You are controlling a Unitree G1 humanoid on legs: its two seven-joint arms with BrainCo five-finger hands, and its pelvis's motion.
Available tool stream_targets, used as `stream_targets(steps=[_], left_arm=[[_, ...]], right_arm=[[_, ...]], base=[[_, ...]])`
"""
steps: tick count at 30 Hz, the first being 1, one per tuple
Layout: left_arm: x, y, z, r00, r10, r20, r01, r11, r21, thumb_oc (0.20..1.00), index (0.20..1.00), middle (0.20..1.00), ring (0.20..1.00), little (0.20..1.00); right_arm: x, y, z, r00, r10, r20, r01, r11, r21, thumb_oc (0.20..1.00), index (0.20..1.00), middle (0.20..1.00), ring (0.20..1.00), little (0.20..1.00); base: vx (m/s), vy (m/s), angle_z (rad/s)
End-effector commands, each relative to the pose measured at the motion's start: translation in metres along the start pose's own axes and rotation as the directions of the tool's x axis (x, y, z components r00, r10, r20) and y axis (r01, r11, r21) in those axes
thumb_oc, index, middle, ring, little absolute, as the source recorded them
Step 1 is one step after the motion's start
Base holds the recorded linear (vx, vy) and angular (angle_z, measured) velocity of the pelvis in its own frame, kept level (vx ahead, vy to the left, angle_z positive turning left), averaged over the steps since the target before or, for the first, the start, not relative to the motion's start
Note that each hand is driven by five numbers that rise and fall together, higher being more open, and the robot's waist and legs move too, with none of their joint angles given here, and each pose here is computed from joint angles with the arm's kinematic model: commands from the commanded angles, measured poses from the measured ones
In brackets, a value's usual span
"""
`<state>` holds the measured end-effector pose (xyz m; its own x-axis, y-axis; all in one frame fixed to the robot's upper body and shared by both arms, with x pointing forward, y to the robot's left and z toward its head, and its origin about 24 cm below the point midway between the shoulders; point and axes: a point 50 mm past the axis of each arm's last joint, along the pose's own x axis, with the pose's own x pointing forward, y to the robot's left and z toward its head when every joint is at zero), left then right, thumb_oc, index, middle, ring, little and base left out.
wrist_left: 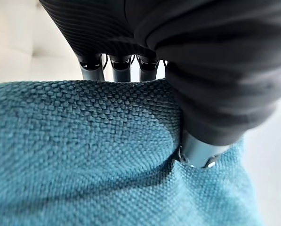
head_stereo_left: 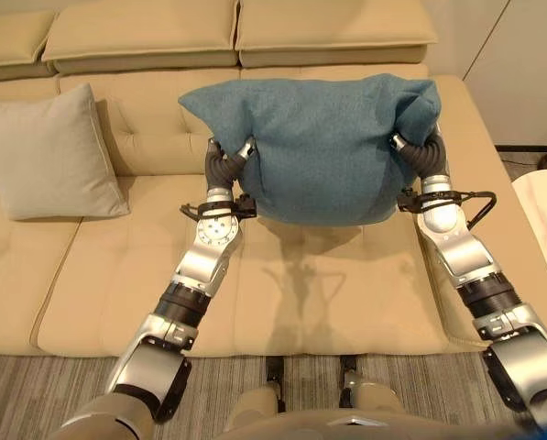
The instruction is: Pick up all the scattered cushions and arrange them neatly on the sofa.
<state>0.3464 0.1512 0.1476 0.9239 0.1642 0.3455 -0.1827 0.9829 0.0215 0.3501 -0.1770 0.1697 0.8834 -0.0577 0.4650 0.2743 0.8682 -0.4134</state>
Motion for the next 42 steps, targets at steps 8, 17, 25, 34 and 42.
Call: stream_targets(steps=[8, 17, 25, 34, 42], left_arm=[[0.077, -0.021, 0.129, 0.899, -0.033, 0.436, -0.012, 0.995, 0.098, 0.2, 0.2, 0.2, 0.2, 0.2], [0.077, -0.03, 0.122, 0.914, -0.058, 0.401, 0.022, 0.995, 0.095, 0.2, 0.2, 0.2, 0.2, 0.2], [0.075, -0.033, 0.115, 0.922, -0.078, 0.38, 0.035, 0.992, 0.119, 0.2, 0.2, 0.2, 0.2, 0.2], [0.085, -0.029, 0.134, 0.907, -0.075, 0.414, 0.016, 0.99, 0.143, 1.0, 1.0, 1.0, 1.0, 1.0], [0.113, 0.043, 0.133, 0.947, 0.064, 0.316, -0.151, 0.955, 0.257, 1.0, 1.0, 1.0, 1.0, 1.0]], right_arm=[[0.086, -0.03, 0.134, 0.894, -0.119, 0.432, 0.157, 0.986, -0.053, 0.2, 0.2, 0.2, 0.2, 0.2], [0.088, -0.029, 0.124, 0.913, -0.123, 0.389, 0.163, 0.984, -0.072, 0.2, 0.2, 0.2, 0.2, 0.2], [0.086, -0.025, 0.107, 0.934, -0.113, 0.339, 0.154, 0.984, -0.095, 0.2, 0.2, 0.2, 0.2, 0.2], [0.1, -0.048, 0.096, 0.949, -0.127, 0.287, 0.204, 0.944, -0.258, 1.0, 1.0, 1.0, 1.0, 1.0], [0.11, -0.099, 0.088, 0.962, -0.145, 0.231, 0.239, 0.856, -0.459, 1.0, 1.0, 1.0, 1.0, 1.0]], base=[[-0.08, -0.022, 0.06], [-0.02, -0.021, 0.12], [0.0, -0.001, 0.0], [0.0, -0.002, 0.0], [0.0, 0.0, 0.0]])
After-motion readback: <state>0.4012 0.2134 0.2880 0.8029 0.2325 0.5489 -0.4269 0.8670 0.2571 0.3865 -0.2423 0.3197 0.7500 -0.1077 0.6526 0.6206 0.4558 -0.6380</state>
